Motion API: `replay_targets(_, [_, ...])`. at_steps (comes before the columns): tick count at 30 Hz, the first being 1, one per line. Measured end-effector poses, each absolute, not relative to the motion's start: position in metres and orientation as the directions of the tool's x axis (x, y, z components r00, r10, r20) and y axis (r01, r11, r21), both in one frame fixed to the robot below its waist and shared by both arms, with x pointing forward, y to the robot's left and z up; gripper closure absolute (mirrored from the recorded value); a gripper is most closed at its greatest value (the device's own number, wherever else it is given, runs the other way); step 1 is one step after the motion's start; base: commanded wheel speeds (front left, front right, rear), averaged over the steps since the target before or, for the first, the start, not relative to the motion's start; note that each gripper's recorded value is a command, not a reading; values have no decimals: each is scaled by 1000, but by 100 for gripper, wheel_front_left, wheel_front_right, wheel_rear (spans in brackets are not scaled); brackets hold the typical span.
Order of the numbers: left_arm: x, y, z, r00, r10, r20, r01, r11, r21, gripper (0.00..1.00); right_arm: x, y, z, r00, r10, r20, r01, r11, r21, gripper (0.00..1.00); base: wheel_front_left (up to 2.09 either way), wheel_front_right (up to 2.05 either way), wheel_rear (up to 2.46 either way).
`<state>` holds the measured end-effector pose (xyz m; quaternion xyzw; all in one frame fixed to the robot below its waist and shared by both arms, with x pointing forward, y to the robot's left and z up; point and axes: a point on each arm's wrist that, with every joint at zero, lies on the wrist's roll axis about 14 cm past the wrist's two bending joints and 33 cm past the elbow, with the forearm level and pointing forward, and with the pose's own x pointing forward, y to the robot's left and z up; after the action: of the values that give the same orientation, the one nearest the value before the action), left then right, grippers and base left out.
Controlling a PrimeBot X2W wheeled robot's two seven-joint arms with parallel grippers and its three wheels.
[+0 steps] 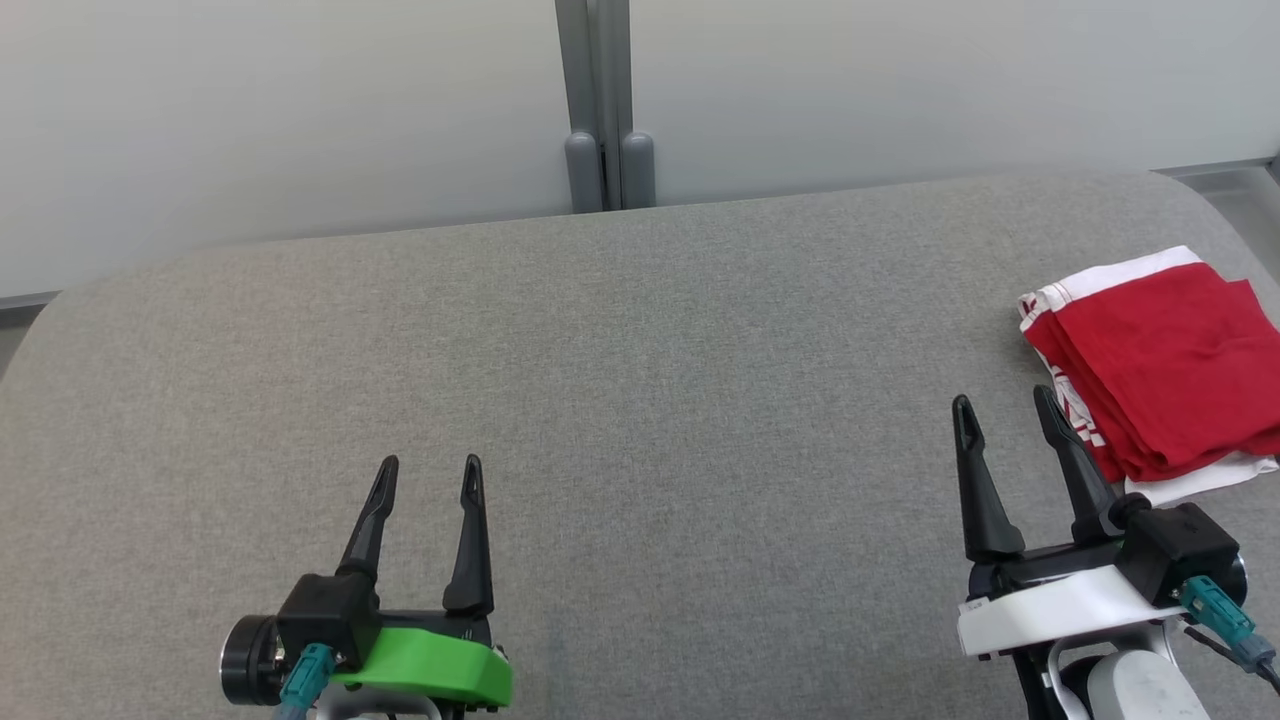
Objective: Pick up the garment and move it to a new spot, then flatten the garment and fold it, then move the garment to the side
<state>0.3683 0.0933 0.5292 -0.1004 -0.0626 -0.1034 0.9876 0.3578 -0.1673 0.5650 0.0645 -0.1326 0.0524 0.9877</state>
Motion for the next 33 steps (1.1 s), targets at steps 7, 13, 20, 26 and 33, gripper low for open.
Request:
replay_targets(7, [369, 97, 531, 974, -172, 147, 199, 960, -198, 0, 358, -164, 558, 964, 94, 249, -129, 984, 126, 0, 0, 0, 0])
replay_targets(13, [368, 89, 534, 962, -220, 162, 255, 935, -245, 0, 358, -163, 556, 966, 96, 241, -130, 983, 127, 0, 0, 0, 0])
replay_targets(20, [369, 100, 538, 965, -196, 177, 235, 943, -235, 0, 358, -163, 555, 966, 96, 240, -129, 984, 127, 0, 0, 0, 0])
replay_targets(26, [368, 100, 528, 971, -190, 146, 222, 944, -244, 0, 358, -163, 556, 965, 97, 242, -131, 983, 127, 0, 0, 0, 0])
replay_targets(33, [368, 102, 521, 976, -182, 123, 210, 935, -287, 0, 357, -163, 556, 965, 95, 244, -129, 983, 130, 0, 0, 0, 0])
